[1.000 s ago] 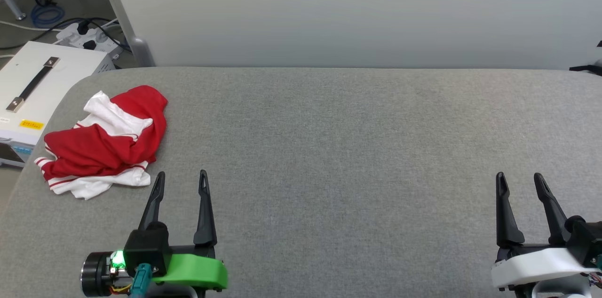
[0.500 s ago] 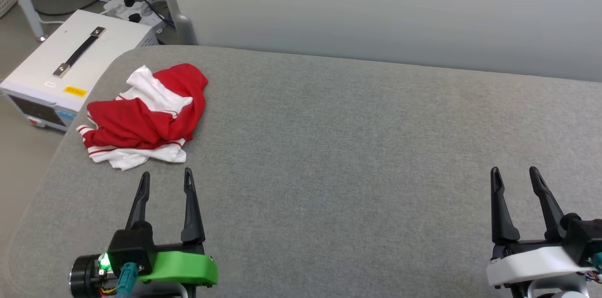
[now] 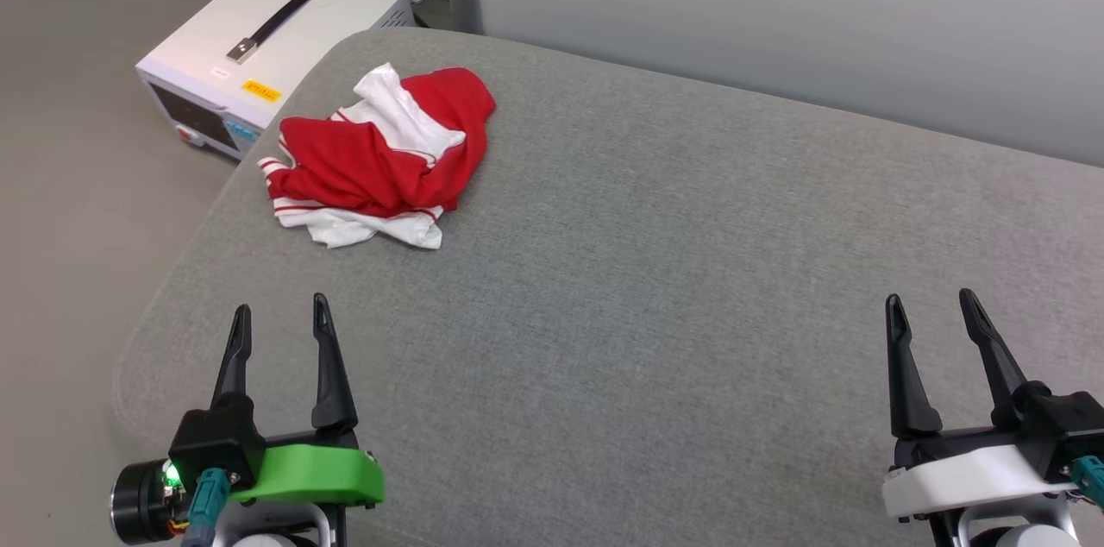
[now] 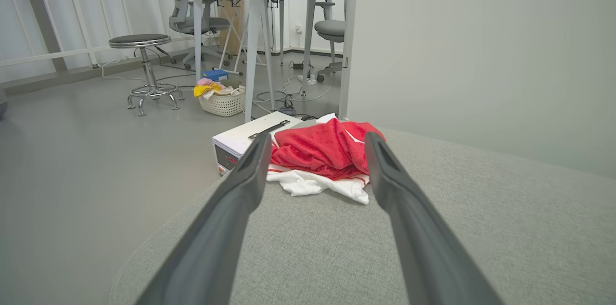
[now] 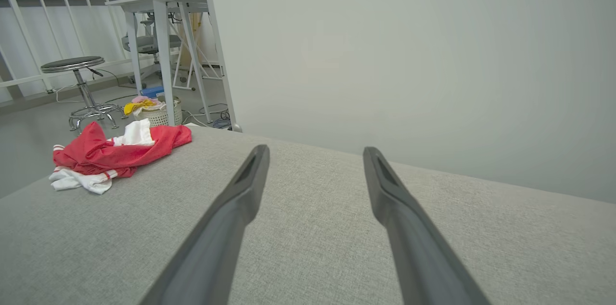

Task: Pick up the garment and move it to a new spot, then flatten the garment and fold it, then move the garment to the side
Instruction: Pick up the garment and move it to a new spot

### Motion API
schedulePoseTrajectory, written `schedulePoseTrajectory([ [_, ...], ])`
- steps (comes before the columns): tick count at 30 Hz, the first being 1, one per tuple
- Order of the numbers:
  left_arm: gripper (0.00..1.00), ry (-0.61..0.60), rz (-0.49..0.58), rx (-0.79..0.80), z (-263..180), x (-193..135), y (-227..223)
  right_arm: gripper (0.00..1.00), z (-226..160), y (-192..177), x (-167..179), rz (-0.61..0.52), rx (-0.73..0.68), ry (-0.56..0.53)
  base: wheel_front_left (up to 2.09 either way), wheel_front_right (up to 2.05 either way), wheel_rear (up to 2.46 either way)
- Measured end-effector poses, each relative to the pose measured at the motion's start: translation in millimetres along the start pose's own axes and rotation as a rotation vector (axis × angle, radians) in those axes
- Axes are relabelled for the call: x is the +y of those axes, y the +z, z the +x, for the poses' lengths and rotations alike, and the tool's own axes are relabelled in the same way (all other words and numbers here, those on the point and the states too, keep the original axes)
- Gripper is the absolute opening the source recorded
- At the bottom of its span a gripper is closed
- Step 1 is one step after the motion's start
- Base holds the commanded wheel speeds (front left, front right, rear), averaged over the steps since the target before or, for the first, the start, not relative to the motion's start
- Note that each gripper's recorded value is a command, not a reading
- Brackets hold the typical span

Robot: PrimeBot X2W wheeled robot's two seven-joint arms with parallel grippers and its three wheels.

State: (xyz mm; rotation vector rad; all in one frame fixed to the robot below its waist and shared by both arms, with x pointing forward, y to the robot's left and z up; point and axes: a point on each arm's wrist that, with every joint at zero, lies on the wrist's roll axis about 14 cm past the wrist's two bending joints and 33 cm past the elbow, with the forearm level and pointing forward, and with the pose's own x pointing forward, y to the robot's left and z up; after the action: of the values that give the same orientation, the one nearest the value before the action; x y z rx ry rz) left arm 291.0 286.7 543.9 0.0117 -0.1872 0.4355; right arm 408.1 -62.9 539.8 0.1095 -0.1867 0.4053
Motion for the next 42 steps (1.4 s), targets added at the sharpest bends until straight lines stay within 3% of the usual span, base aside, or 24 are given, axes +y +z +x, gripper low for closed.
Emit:
schedulePoseTrajectory([
  [14, 1.0, 0.17, 0.013, 0.03, -17.7, 52.5, -2.4, 1.0, 30.4, -14.1, 45.6, 0.021, 0.007, 0.147, 0.0, 0.0, 0.0],
  [25, 1.0, 0.188, -0.013, 0.05, -15.0, 59.3, -8.4, 1.0, 34.9, -19.0, 54.6, 0.024, 0.011, 0.176, 0.0, 0.0, 0.0],
  [42, 1.0, -0.007, 0.083, -0.227, 148.4, 43.7, 72.4, 1.0, 62.1, -20.0, 17.9, -0.06, -0.051, 0.101, 0.0, 0.0, 0.0],
])
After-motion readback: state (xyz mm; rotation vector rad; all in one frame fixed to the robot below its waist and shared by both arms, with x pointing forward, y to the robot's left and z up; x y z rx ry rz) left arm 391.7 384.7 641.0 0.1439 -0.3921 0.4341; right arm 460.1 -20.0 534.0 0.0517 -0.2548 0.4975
